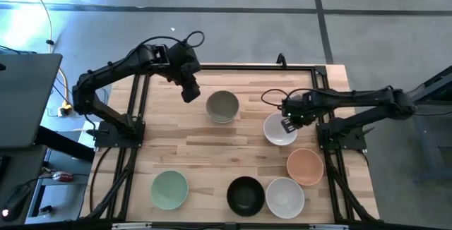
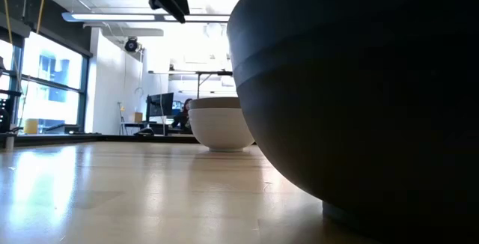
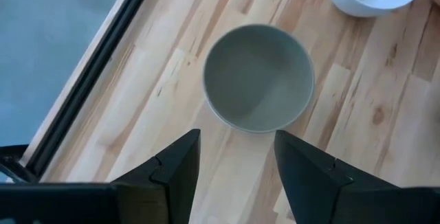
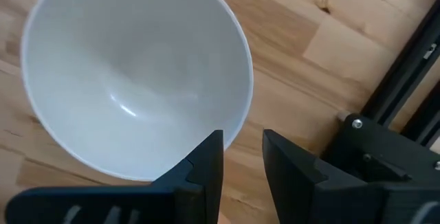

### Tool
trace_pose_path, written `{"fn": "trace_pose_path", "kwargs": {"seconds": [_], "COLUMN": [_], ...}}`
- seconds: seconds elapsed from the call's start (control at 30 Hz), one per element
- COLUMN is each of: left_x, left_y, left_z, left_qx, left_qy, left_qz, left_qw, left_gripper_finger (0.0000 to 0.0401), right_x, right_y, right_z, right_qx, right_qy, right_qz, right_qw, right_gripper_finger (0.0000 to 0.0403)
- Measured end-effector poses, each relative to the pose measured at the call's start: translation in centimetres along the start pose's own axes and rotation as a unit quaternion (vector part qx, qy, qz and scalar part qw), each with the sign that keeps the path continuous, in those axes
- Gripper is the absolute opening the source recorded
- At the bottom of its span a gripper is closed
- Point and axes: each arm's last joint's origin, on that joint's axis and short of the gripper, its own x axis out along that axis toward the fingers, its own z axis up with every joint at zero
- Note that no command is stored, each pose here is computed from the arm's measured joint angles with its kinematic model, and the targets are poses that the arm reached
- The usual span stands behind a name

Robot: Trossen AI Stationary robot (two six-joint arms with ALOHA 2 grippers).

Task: Nest bowls inside each other
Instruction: Stack the top white bowl on the gray bowl

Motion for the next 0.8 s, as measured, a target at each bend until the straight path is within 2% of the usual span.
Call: {"fn": "trace_pose_path", "kwargs": {"seconds": [0.5, 0.73, 0.8], "left_x": [-1.6, -1.6, -1.6], "left_y": [-0.6, -1.1, -1.1], "left_z": [-0.6, -0.6, -0.6], "left_qx": [0.005, 0.013, 0.013], "left_qy": [-0.021, -0.021, -0.021], "left_qz": [-0.009, -0.013, -0.013], "left_qw": [1.000, 1.000, 1.000], "left_gripper_finger": [0.0177, 0.0177, 0.0177], "right_x": [3.0, 4.7, 4.7], "right_y": [0.7, 0.9, 0.8], "right_z": [0.3, 0.1, 0.0], "right_qx": [0.006, 0.024, 0.024], "right_qy": [0.050, 0.028, 0.023], "right_qz": [-0.061, 0.019, 0.028], "right_qw": [0.997, 0.999, 0.999], "right_gripper_finger": [0.0094, 0.0094, 0.0094]}}
